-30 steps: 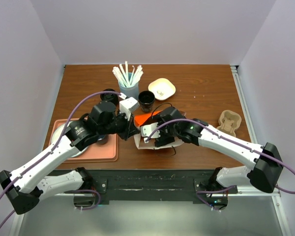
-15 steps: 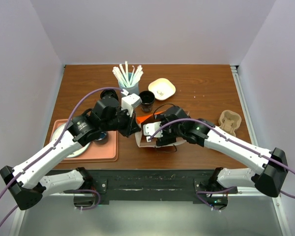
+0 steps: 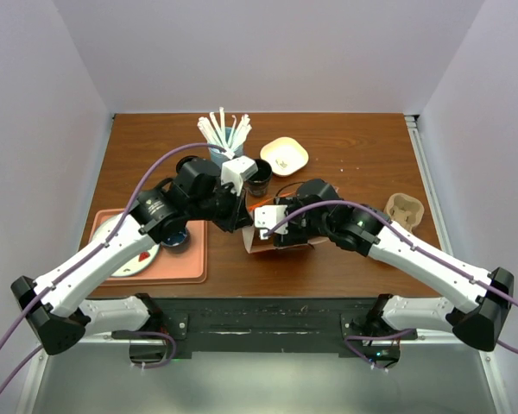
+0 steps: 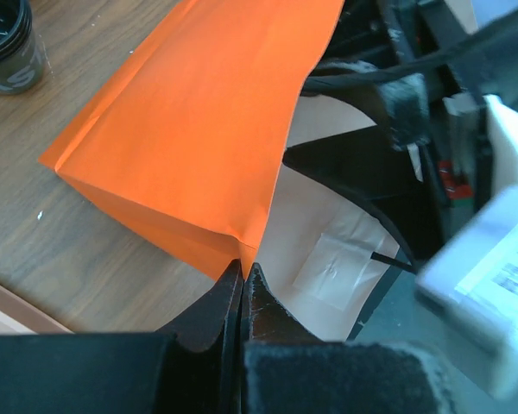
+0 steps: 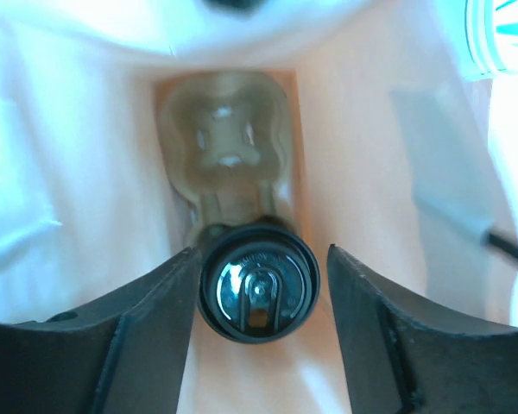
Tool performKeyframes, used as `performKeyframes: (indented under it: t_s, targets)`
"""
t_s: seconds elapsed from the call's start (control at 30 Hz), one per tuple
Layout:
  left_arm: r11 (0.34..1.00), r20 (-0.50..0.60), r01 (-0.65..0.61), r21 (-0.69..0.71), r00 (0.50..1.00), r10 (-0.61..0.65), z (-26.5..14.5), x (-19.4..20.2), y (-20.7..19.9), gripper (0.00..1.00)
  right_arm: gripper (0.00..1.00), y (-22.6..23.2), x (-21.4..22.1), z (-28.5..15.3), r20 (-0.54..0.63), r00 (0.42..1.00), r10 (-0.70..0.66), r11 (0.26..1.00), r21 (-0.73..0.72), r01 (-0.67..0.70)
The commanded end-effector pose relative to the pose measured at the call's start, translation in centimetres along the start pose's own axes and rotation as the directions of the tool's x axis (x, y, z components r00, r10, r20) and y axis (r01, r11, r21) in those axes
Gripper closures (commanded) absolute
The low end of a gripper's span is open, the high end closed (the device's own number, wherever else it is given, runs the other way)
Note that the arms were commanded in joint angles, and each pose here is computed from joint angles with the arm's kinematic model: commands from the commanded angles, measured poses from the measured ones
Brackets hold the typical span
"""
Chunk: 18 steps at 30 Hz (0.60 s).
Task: Pack the takeout coffee
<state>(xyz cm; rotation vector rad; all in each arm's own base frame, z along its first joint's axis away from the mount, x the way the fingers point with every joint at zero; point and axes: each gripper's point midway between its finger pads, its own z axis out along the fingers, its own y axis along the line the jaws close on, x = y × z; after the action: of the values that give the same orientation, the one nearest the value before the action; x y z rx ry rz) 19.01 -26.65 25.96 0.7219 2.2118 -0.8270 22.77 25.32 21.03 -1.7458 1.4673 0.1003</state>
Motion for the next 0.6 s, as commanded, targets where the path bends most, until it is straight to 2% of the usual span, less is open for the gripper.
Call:
performKeyframes:
  t_s: [0.0,0.2,0.4,0.57]
  targets:
    - [0.999,0.017,0.02,0.025,1.0,-0.021,-0.4,-1.6,-1.1,1.0,0.4,-1.2,-2.9,-2.2,0.095,0.993,0.066,0.998,0.014,-0.067]
    - [0.998,0.033,0.064,-0.02,0.997,-0.063,-0.2,-3.0,-0.6,0.99,0.42,-3.1,-5.0,-3.4,0.138,0.984,0.113,0.992,0.04,-0.119]
    - [0.995,-0.006,0.099,-0.022,0.995,-0.099,0.9,-3.0,0.1,0.99,0.44,-3.8,-5.0,-4.0,0.135,0.985,0.111,0.99,0.067,-0.121]
    - [0.991,-0.025,0.124,-0.051,0.992,-0.126,1.2,-3.1,1.0,0.94,0.46,-4.0,-5.8,-4.5,0.164,0.978,0.132,0.988,0.059,-0.144]
